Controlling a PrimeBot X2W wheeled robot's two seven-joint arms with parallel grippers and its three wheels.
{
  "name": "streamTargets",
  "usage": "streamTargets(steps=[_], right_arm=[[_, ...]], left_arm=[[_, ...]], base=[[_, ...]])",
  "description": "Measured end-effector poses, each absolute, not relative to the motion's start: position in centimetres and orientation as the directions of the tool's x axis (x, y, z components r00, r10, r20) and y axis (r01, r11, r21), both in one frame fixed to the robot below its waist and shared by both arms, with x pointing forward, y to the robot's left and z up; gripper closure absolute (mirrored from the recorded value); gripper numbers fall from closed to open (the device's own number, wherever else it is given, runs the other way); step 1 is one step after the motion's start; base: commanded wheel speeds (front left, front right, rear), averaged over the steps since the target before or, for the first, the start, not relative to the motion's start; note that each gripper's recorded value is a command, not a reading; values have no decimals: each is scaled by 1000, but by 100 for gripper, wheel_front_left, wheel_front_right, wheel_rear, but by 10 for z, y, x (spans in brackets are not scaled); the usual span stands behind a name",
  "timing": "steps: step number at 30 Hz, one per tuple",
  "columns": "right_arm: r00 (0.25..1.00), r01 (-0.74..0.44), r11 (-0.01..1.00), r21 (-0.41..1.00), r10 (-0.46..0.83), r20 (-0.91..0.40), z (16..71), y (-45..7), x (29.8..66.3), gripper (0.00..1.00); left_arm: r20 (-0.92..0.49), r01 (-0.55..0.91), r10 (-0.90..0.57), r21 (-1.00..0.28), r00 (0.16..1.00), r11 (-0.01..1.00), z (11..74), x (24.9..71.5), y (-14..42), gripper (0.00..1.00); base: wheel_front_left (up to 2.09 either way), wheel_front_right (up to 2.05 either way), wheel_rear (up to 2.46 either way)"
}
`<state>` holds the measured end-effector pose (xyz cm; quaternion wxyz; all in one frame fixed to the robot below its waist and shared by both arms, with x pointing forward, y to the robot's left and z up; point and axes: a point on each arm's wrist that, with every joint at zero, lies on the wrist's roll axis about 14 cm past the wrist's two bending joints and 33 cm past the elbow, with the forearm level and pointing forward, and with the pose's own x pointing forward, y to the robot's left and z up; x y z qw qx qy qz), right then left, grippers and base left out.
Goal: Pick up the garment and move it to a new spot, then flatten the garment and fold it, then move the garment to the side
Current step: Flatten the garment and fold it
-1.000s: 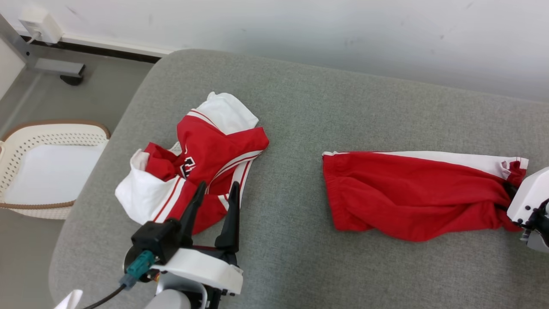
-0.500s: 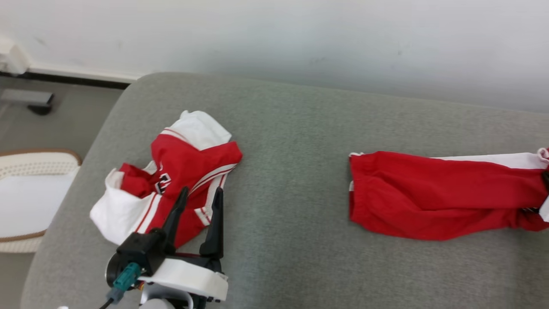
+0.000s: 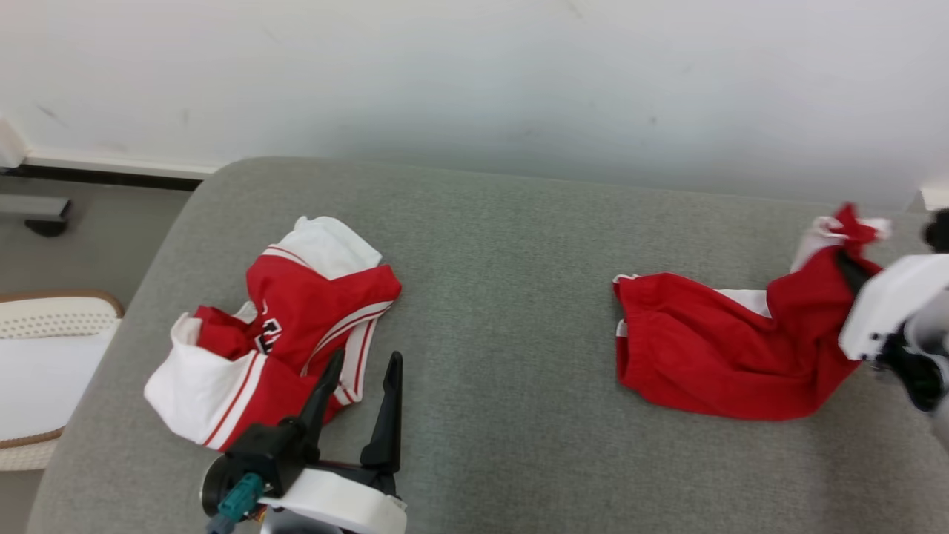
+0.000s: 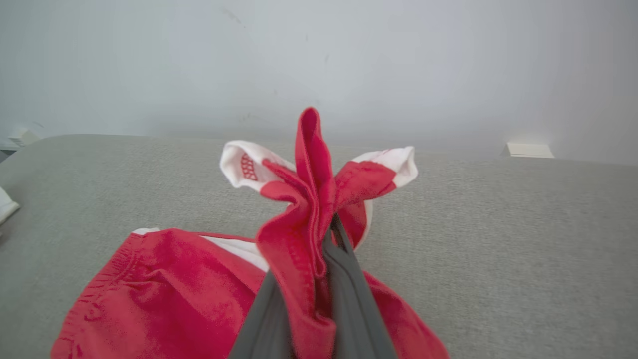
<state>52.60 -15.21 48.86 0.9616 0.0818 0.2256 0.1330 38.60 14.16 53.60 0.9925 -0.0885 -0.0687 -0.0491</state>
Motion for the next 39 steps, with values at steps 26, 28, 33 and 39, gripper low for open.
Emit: streamTargets(steps=[26,28,33,39], right_arm=[[774,-495,791,358,589,-232,523,5,511,0],[820,-466,810,356,547,-171,533,-21,519,0],[923,-309,900,306,361,-130,533,-113,532,0],[952,-179,942,283,238,-193,503,-164,525,0]], left_arm=[[125,19,7,-207,992,978,527,369,165,0],[127,40,-13,-205,992,978,528,373,159,0],[134,86,-59,-202,989,976,529,382,146,0],[126,111,-86,-204,988,973,525,387,137,0]], base=[[0,0,0],[0,0,0],[0,0,0],[0,0,0]])
